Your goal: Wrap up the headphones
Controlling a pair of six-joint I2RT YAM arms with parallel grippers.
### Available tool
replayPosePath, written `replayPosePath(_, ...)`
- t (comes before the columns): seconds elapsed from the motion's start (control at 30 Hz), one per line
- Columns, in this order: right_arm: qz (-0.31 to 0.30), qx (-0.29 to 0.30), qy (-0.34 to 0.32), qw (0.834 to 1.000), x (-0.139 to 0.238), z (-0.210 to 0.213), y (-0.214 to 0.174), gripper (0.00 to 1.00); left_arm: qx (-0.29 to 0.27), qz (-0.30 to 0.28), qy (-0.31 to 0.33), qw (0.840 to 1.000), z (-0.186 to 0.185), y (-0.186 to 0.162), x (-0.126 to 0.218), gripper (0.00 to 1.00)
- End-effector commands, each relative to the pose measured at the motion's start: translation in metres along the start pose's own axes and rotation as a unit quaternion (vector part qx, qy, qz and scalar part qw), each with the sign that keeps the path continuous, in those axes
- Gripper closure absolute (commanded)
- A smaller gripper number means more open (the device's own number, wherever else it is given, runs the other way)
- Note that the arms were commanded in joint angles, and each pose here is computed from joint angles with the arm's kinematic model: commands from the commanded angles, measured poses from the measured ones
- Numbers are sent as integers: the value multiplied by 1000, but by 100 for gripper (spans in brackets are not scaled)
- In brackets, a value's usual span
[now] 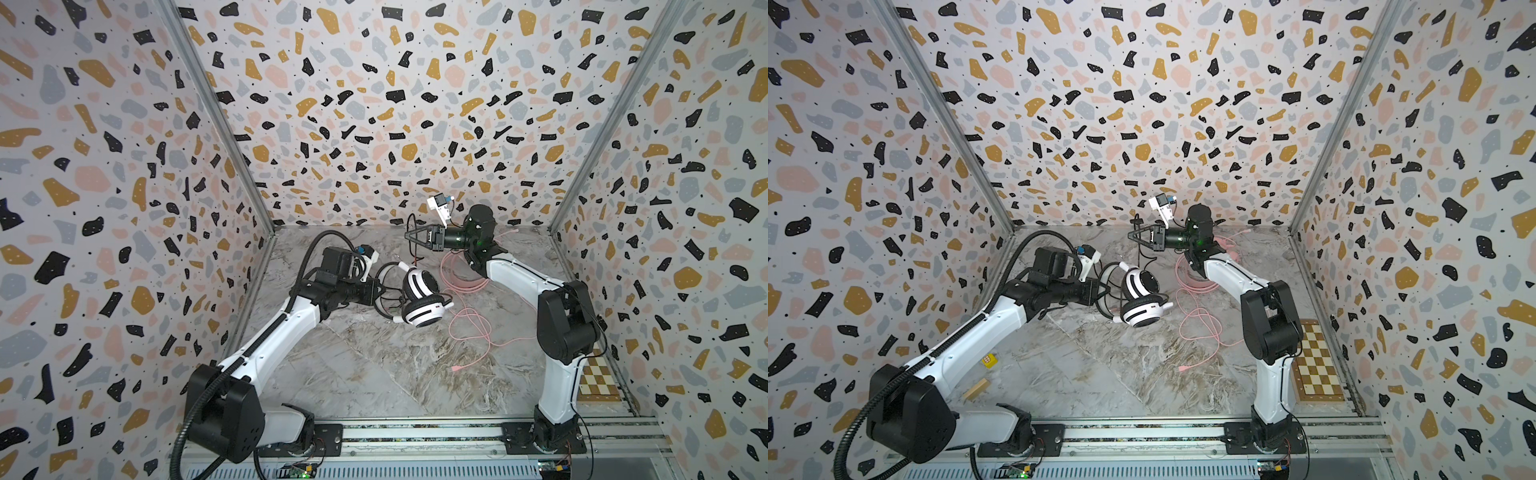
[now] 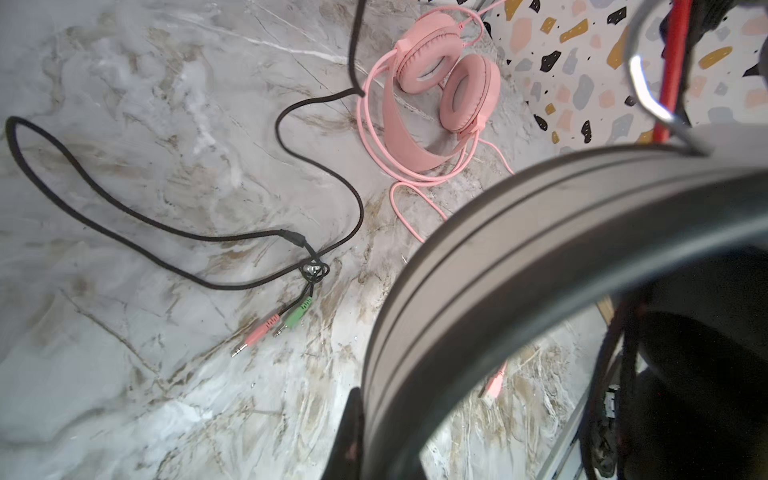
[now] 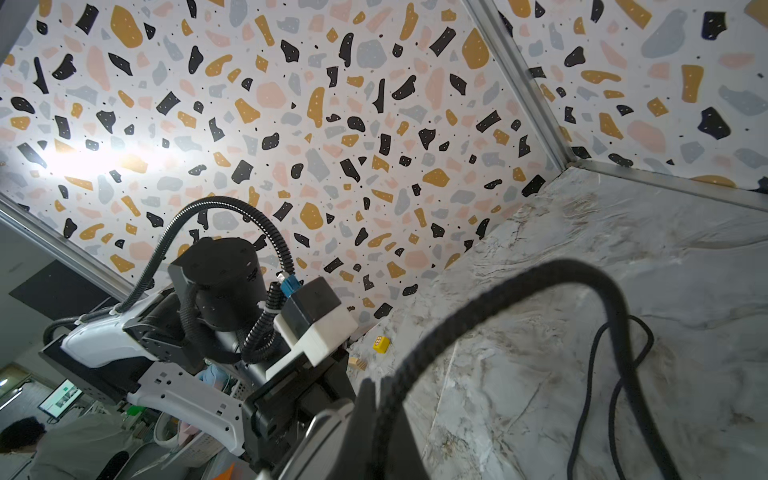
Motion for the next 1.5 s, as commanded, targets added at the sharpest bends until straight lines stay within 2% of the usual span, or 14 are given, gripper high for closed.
replayPosePath(0.0,-35,72,-14,997,4,27,39,96,-30,81,-25,996,-22,-34,-7,100)
replayPosePath(0.1,-17,84,-21,996,-2,32,37,94,-26,96,-2,995,-17,-38,-14,100)
replayPosePath(0.23,-32,109,-38,993,2,48,39,92,2,98,39,994,1,-47,-24,100)
replayPosePath(0.47,-53,141,-2,989,17,99,36,83,37,144,66,987,22,-71,-52,100)
replayPosePath(0.67,-72,157,52,984,32,143,19,79,62,129,84,986,35,-62,-60,100)
replayPosePath(0.77,-73,152,53,984,37,144,10,79,70,115,85,987,38,-54,-58,100)
replayPosePath(0.83,-80,135,9,988,44,121,8,79,70,113,89,987,40,-51,-54,100)
replayPosePath(0.9,-97,109,-69,987,59,83,12,75,72,112,95,987,42,-53,-48,100)
replayPosePath(1.0,-82,67,-209,972,82,13,10,70,75,127,97,984,41,-68,-39,100)
replayPosePath(1.1,-45,50,-317,946,96,-46,-5,64,82,151,96,980,37,-93,-31,100)
replayPosePath(1.2,11,8,-356,935,98,-88,-34,58,89,172,111,975,40,-119,-23,100)
replayPosePath(1.33,71,-43,-376,923,97,-125,-77,54,107,190,103,970,37,-145,-19,100)
replayPosePath(1.47,129,-36,-418,899,88,-145,-108,48,130,212,104,963,36,-170,-17,100)
Point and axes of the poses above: each gripper's point midway between its finger pads, its own x axis back along the fingers, its own z axis along the line the jaws close on, y = z × x, the point moved 1 cm from there along x, back along the fingers, and after that the axes turned 9 degrees about -x, right-handed, at the moved point
